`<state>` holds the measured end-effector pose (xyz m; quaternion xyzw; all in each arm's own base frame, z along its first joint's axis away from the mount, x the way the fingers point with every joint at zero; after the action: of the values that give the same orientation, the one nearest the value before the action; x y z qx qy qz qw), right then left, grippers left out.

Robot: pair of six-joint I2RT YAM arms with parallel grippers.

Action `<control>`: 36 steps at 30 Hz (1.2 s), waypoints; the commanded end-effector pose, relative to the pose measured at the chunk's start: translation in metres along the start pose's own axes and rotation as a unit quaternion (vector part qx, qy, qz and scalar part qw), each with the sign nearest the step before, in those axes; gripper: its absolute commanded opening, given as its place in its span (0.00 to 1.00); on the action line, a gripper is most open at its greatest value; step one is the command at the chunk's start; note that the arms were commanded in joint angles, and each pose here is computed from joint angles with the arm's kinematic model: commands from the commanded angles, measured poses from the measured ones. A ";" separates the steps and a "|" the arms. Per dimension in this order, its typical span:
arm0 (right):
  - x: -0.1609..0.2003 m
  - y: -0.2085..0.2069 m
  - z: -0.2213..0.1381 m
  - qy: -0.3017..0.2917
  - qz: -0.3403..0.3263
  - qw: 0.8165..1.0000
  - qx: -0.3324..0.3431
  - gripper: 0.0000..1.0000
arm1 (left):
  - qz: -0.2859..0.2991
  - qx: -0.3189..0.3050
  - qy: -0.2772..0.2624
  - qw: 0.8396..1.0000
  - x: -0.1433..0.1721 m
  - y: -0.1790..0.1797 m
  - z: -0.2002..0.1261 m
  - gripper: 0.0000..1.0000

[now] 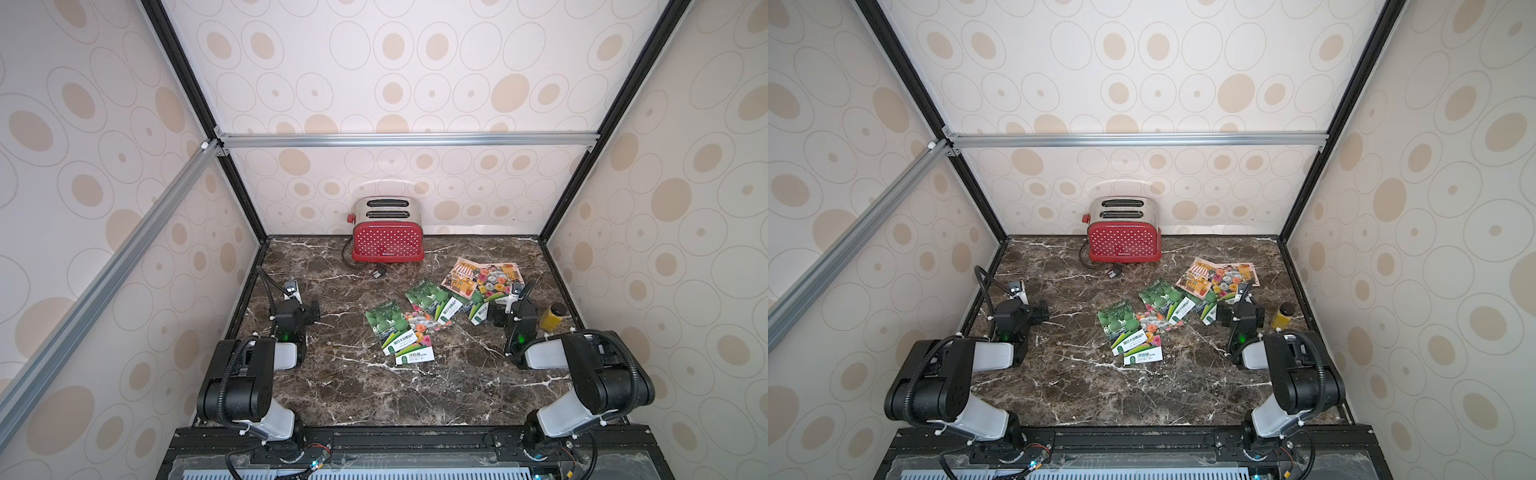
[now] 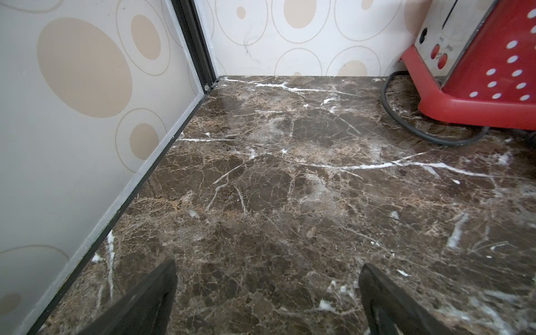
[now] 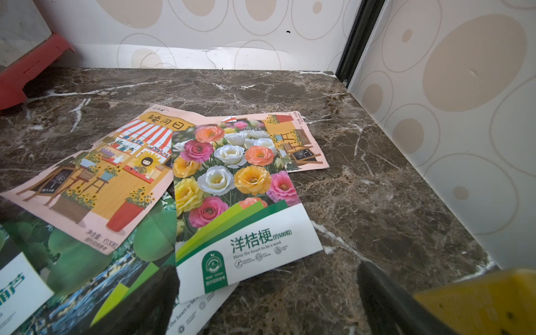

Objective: Arrange the seed packets in a row
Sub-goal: Pick up the seed packet from the center of the board.

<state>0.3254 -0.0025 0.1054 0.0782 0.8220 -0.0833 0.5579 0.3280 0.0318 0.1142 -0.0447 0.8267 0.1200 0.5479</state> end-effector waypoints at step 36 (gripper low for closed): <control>-0.064 0.215 -0.032 0.393 0.062 0.810 -0.430 0.93 | -0.201 0.263 0.332 0.883 -0.043 -0.133 -0.060 0.98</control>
<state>0.3698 0.2016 0.1749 -0.1053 0.9139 0.3294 0.2125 0.3246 -0.1057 0.1686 -0.0753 0.9324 -0.2133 0.2820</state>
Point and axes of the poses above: each gripper's point midway between its finger pads, its own z axis out along the fingers, its own y axis along the line the jaws close on, x = y × z, the point moved 7 cm from there along -z, back along the fingers, and after that the axes turned 3 degrees about z, right-handed, at the moved point
